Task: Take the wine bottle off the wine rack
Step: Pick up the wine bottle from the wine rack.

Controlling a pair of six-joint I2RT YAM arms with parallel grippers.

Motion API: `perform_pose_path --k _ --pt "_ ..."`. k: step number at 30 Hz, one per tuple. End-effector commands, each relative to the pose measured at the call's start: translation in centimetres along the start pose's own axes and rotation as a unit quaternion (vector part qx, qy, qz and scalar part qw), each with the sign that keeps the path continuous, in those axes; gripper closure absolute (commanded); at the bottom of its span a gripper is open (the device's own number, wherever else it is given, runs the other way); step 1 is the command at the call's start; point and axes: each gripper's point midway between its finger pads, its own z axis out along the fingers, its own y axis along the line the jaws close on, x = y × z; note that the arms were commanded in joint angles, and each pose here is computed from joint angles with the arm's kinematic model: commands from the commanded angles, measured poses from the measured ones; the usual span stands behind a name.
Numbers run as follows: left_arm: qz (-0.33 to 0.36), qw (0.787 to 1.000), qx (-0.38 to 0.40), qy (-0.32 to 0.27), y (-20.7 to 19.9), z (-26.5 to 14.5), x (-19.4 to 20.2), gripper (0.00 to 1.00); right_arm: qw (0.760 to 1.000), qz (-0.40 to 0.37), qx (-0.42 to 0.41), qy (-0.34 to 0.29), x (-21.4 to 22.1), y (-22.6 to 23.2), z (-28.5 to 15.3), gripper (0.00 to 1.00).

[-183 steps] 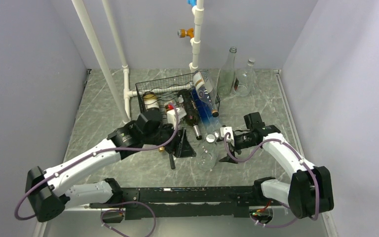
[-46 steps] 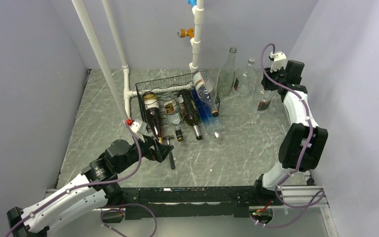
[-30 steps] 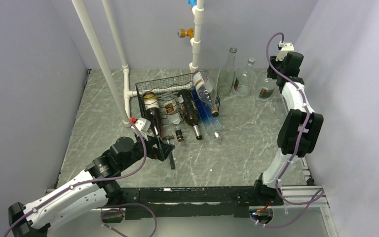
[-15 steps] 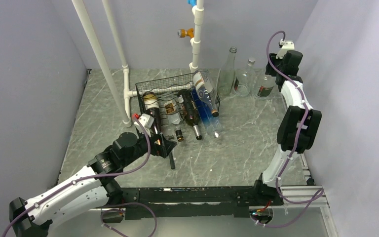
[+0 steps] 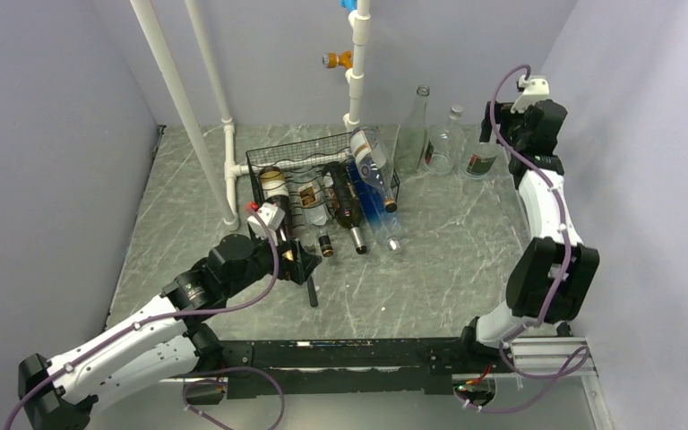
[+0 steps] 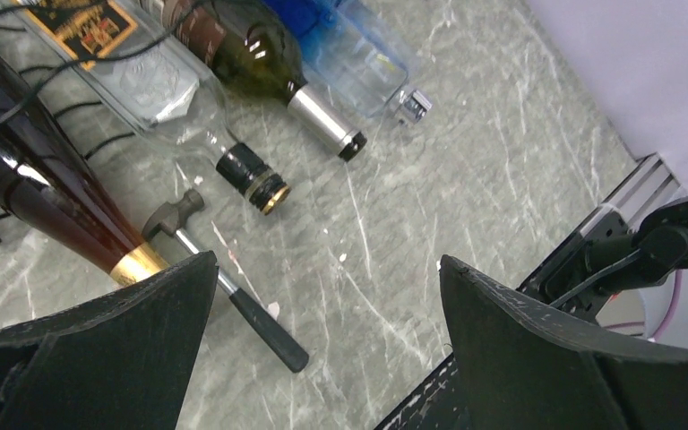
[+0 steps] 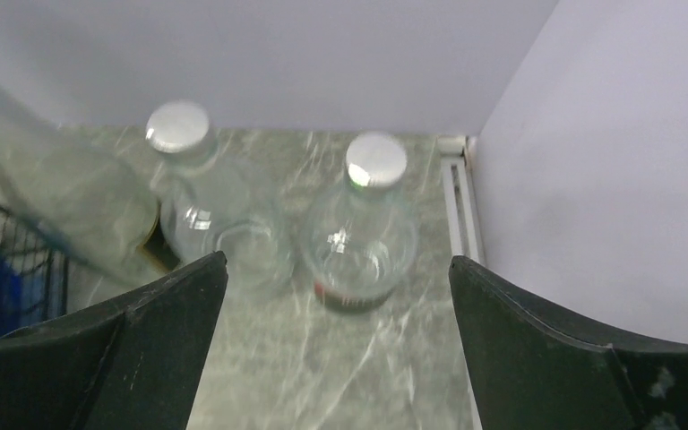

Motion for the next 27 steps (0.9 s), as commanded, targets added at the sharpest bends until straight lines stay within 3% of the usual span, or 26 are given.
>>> perform_pose_path --k 1,6,11,17,27 --pt "0.006 0.999 0.019 0.025 -1.0 0.1 0.0 0.01 0.998 -0.006 -0.042 0.055 1.8 1.9 -4.9 0.03" --pt "0.064 0.998 0.019 0.021 -0.6 0.6 -0.3 0.01 0.996 -0.048 -0.053 0.054 2.3 3.0 -10.7 0.0" --pt "0.094 0.994 0.045 -0.013 -1.9 0.7 -2.6 0.01 0.984 -0.085 -0.143 0.068 5.4 6.6 -15.0 0.0" --pt "0.079 0.994 0.073 -0.036 -3.4 1.3 -3.9 0.01 0.961 -0.091 -0.255 0.049 6.1 10.4 -18.3 0.0" --pt "0.05 0.994 0.088 -0.049 -3.7 0.2 -3.7 0.0 0.945 -0.089 -0.315 0.022 5.7 12.5 -21.2 0.0"
